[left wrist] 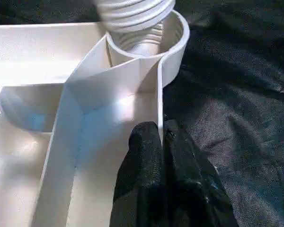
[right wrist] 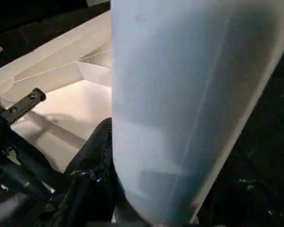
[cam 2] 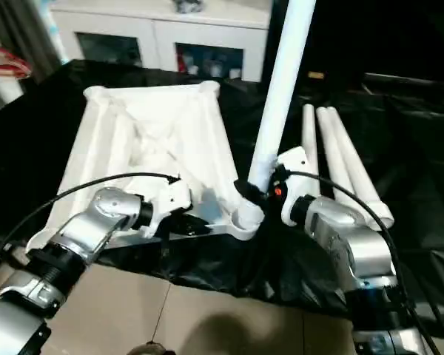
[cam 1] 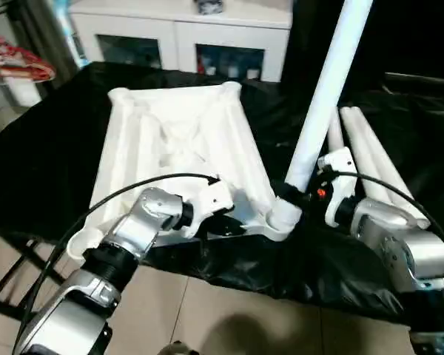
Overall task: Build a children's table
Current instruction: Insert table leg to table base
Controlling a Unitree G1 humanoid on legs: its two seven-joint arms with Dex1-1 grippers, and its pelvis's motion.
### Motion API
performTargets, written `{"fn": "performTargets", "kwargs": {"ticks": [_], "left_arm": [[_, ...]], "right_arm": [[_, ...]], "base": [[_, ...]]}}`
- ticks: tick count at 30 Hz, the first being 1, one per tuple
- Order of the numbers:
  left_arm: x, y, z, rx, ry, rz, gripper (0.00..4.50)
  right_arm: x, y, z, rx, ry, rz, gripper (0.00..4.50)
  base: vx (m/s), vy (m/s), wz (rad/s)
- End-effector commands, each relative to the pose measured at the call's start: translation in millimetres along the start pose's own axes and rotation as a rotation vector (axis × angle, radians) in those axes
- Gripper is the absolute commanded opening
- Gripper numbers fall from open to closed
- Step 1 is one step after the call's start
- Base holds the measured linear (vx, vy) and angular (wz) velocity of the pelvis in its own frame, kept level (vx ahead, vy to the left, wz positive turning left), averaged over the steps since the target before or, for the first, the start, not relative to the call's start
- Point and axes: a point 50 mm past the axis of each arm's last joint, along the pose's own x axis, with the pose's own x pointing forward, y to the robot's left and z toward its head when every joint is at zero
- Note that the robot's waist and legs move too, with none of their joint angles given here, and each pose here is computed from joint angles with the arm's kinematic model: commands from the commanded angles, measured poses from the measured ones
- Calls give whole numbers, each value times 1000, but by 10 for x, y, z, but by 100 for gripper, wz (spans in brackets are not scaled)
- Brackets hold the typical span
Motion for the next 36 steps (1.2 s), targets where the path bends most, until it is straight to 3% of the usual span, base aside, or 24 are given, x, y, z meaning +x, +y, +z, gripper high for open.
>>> {"fn": "performTargets", "kwargs": {"ticks": [1,13,25,36], "left_arm": [[38,-42,-17,12,23,-18,0],[-11,15,-31,17,40,24,0],[-56,-6,-2,32,12,-22,0],[-65,-63,29,33,-19,-67,0]], "right_arm": [[35,-9,-50,9,35,13,190],[75,74,-58,-6,101,160,190],[66,38,-125,-26,132,153,190],[78,73,-262,45,107,168,190]], "base": [[0,0,0],[0,0,0],[0,0,0],[0,0,0]]}}
